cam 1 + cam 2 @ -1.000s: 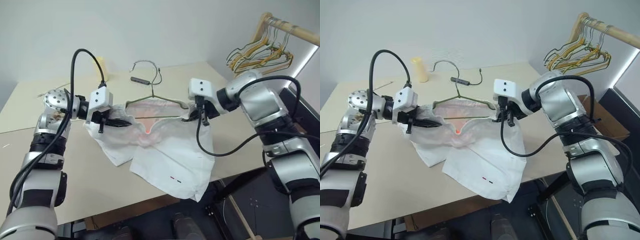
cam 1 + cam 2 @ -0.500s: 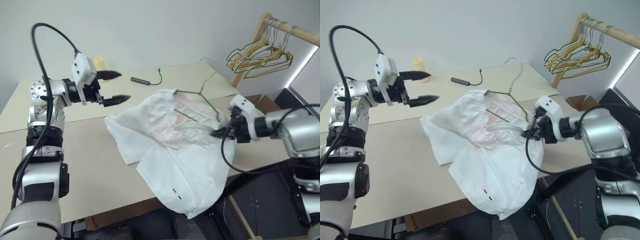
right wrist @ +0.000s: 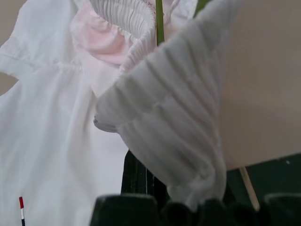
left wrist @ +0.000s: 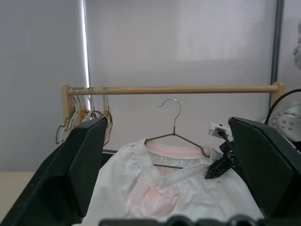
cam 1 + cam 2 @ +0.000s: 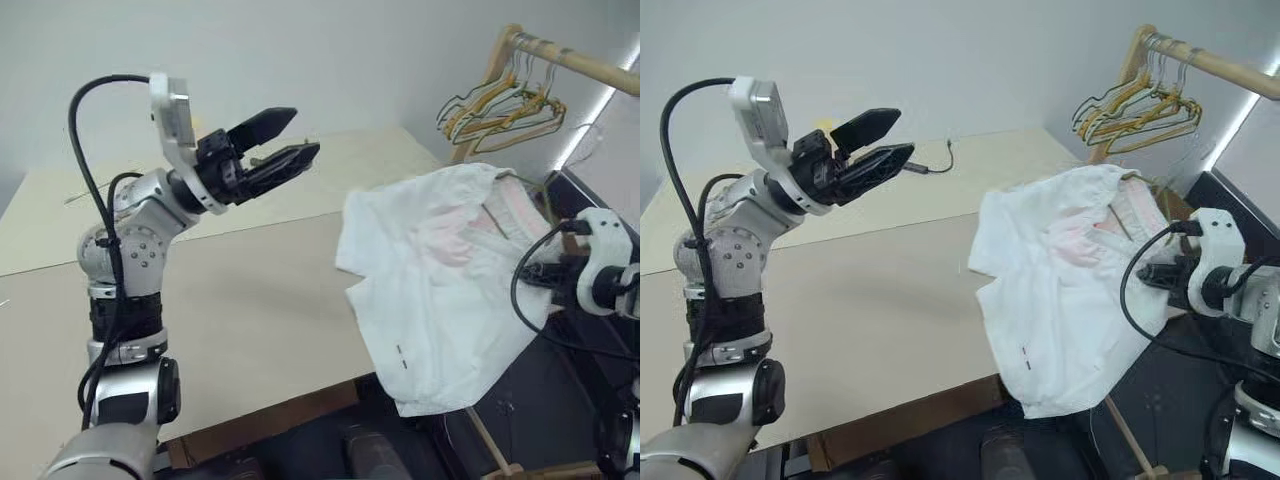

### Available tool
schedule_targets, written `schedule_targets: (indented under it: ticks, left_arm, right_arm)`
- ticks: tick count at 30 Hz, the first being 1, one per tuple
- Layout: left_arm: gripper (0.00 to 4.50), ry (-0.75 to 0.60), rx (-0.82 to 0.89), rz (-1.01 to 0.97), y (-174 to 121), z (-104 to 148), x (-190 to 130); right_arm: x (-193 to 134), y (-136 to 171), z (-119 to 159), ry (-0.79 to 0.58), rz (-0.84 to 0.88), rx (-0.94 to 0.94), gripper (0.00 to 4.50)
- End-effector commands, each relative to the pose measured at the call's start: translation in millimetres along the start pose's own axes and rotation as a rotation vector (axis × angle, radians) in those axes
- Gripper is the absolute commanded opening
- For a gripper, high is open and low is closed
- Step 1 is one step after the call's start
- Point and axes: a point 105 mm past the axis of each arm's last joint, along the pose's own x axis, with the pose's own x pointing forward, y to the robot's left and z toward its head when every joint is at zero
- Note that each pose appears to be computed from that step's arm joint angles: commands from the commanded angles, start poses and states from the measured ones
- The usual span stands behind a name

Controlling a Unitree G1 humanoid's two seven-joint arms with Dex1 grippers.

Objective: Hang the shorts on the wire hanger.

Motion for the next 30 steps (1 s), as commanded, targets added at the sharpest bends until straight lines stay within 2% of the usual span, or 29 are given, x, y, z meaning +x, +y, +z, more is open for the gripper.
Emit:
schedule_targets:
  ticks: [1,8,21,26,30]
  left_arm:
    - [4.46,-0.033,0.03,-0.012,-7,14,1]
    - [4.46,-0.019,0.038,-0.002,-4,14,0]
    - [4.46,-0.017,0.058,-0.002,-10,17,-5]
    - [4.46,-0.031,0.065,-0.003,-14,21,-5]
    - [4.46,-0.03,0.071,-0.024,-17,21,-1]
  right_arm:
    - [-18,-22,24,-0.08,-0.093,0.067,0.0]
    - [-29,-54,41,-0.097,-0.261,0.191,0.0]
    - [-42,-92,59,-0.17,-0.453,0.429,0.0]
    - [-42,-104,54,-0.177,-0.508,0.507,0.0]
    - [-34,-110,40,-0.13,-0.522,0.573,0.0]
